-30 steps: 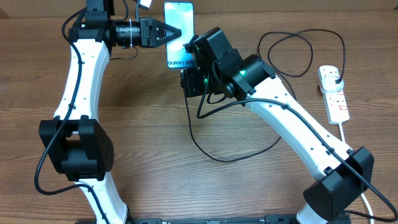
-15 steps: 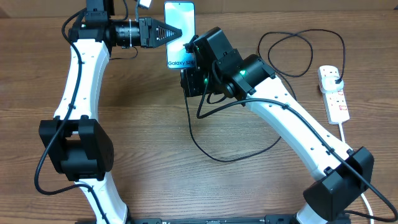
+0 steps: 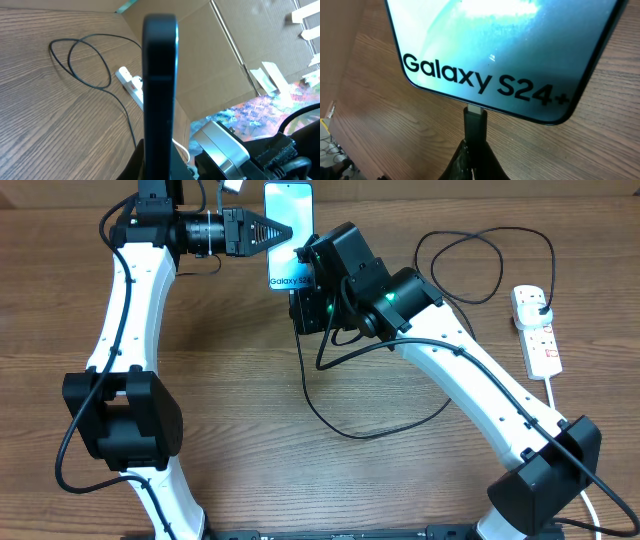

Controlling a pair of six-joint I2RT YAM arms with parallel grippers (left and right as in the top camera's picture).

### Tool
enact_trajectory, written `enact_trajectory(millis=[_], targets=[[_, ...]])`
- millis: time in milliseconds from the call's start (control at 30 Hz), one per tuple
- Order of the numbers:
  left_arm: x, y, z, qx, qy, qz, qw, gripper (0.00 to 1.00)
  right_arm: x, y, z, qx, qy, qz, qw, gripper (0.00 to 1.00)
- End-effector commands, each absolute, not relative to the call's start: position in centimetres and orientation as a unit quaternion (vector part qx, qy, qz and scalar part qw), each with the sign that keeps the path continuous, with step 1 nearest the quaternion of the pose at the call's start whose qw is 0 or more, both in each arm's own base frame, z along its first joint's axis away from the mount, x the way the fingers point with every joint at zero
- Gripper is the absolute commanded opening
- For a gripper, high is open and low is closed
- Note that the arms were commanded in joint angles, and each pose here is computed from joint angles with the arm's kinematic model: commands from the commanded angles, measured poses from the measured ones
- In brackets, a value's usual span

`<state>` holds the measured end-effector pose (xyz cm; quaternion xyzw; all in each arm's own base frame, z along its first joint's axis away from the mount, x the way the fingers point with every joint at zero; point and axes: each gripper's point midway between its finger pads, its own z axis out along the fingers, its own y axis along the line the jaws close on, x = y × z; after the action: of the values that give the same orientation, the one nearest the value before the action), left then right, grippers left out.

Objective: Plug charger to phone and switch on socket
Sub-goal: 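Push the USB-C plug up into the phone port with the right gripper, then lower the phone flat onto the table with the left gripper and release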

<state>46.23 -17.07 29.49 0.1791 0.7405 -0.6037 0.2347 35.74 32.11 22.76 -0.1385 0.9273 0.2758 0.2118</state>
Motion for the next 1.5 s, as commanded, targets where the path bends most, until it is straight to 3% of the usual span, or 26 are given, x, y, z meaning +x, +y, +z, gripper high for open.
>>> enact_trajectory(millis=[0,900,1000,1033,1067,1100,1200,1333,1467], targets=[[45.6,-17.0,31.3,0.196,0.721,-0.618,0.242,0.04,36.2,31.9,26.2,-0.132,0.913,0.291,0.253,0.04],[45.6,-17.0,31.2,0.176,0.727,-0.624,0.225,0.04,37.8,31.6,26.9,-0.100,0.910,0.282,0.288,0.05],[45.8,-16.9,31.0,0.172,0.733,-0.618,0.227,0.04,37.7,31.5,26.7,-0.100,0.912,0.279,0.284,0.43],[46.0,-16.9,30.7,0.167,0.740,-0.611,0.228,0.04,37.6,31.5,26.7,-0.100,0.913,0.278,0.282,0.52],[46.4,-16.7,30.0,0.156,0.754,-0.595,0.230,0.04,37.5,31.4,26.5,-0.099,0.915,0.276,0.278,0.68],[46.7,-16.5,29.4,0.146,0.766,-0.583,0.230,0.04,37.4,31.3,26.4,-0.099,0.916,0.275,0.275,0.74],[47.3,-15.8,27.4,0.110,0.804,-0.541,0.221,0.04,36.9,31.0,25.8,-0.098,0.923,0.267,0.261,0.80],[47.1,-14.9,24.2,0.068,0.852,-0.482,0.192,0.04,35.9,30.3,24.8,-0.096,0.934,0.251,0.235,0.99],[45.1,-15.5,19.7,0.065,0.890,-0.433,0.131,0.04,36.0,28.0,23.8,-0.042,0.949,0.238,0.204,1.00]])
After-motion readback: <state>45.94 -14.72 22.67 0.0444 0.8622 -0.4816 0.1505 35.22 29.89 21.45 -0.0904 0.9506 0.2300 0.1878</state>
